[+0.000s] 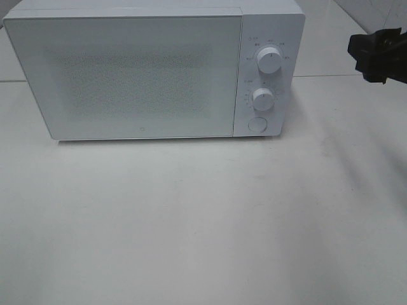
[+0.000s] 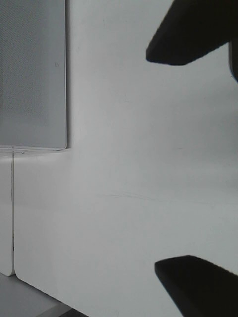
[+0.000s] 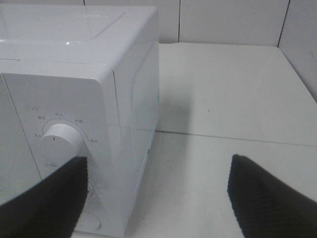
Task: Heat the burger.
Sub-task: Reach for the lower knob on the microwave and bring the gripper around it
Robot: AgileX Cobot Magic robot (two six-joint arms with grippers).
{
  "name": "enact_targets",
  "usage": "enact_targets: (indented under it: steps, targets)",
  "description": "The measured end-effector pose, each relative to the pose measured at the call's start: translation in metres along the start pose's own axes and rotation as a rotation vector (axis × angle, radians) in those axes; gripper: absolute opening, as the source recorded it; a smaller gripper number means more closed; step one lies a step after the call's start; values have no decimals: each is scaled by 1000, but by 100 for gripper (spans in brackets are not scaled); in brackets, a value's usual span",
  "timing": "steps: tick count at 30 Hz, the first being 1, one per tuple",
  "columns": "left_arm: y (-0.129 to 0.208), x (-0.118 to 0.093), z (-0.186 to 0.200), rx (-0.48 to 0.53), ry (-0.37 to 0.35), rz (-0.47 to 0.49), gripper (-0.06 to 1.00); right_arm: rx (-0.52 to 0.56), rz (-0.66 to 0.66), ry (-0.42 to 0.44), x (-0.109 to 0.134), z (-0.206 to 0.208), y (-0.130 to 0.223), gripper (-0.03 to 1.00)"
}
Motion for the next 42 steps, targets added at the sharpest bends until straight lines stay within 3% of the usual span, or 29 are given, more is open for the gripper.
enact_targets:
  steps: [9, 14, 23, 32, 42]
  targets:
    - [0, 0, 0, 0, 0, 0, 99, -89, -30, 57, 3, -3, 20, 75]
    - [0, 0, 0, 0, 0, 0, 99, -109, 38, 44, 29, -9, 31, 75]
    - [0, 0, 0, 0, 0, 0, 99, -155, 38, 52, 53, -17, 38, 75]
    - [0, 0, 0, 0, 0, 0, 99, -20, 29, 60, 83, -22, 79, 75]
    - [0, 0, 0, 0, 0, 0, 99, 0, 46, 69, 99, -39, 84, 75]
Point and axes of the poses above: a point on each arm's last joint axis where the gripper is mounted, z pointing back along that axis away from the gripper, x along the wrist's bending axis when the last joint is at zero, y = z × x, the point moved 8 cm from there along -z, pointing out along that axis toward the gripper, and after that the axes turned 7 degrees about z, right-handed, at the moved point
